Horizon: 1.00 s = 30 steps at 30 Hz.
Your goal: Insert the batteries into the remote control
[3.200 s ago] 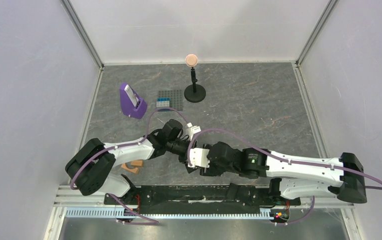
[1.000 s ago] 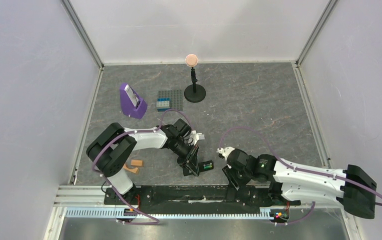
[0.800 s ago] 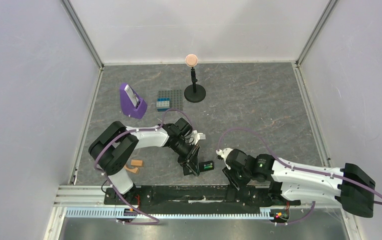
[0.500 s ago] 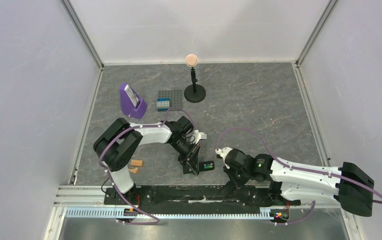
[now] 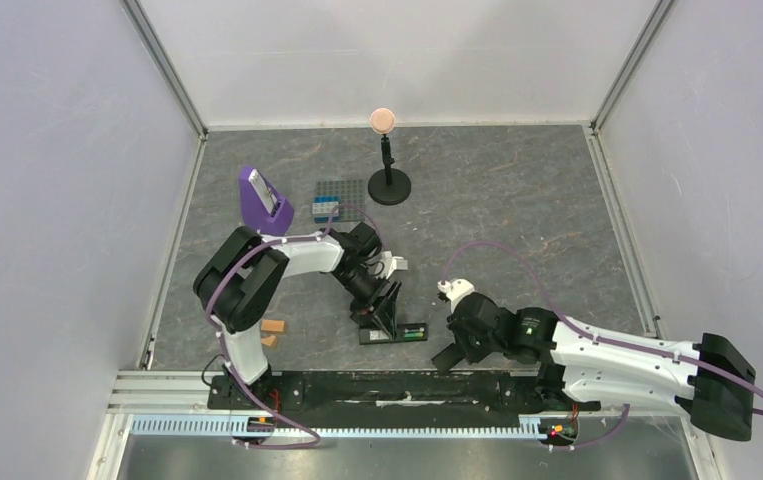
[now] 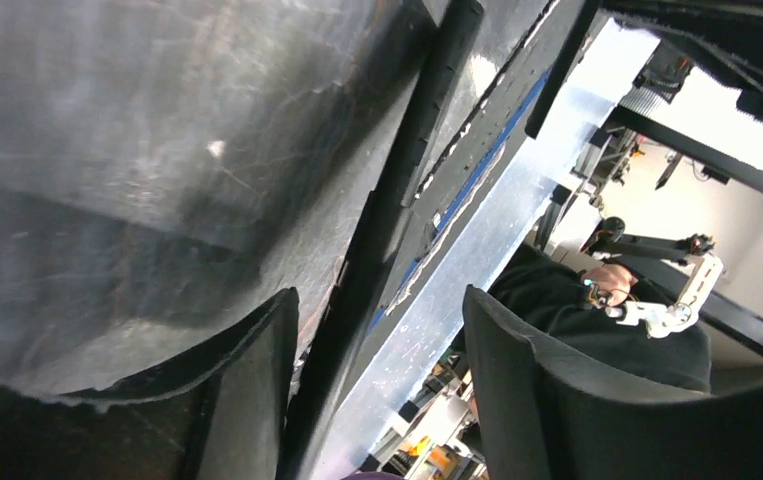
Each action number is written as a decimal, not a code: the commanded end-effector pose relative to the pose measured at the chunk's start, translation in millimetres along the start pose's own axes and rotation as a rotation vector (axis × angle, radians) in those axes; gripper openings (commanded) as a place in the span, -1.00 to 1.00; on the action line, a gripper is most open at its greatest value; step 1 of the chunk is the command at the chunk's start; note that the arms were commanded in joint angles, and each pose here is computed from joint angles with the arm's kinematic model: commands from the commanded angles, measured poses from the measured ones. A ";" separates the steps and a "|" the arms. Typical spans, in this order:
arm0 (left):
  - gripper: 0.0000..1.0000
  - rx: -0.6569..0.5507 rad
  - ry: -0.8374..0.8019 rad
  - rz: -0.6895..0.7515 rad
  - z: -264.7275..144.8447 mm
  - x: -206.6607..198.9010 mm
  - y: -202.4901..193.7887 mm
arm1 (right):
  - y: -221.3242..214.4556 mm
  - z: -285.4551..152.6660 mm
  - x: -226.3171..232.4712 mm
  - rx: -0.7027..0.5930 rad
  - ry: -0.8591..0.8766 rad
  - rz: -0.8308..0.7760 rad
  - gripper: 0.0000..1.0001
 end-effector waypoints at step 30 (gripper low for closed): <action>0.48 -0.864 -0.181 0.338 -49.6 -96.5 -49.9 | 116.2 -27.8 14.0 -0.454 -0.032 0.331 -1.00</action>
Point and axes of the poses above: each gripper's point midway between its finger pads, its own z axis out along the fingers, its own x axis along the line the jaws close on, y = z × x, the point moved 8 cm from there along -z, back along the fingers, and after that the axes turned 15 degrees about -z, right-handed, at the moved point
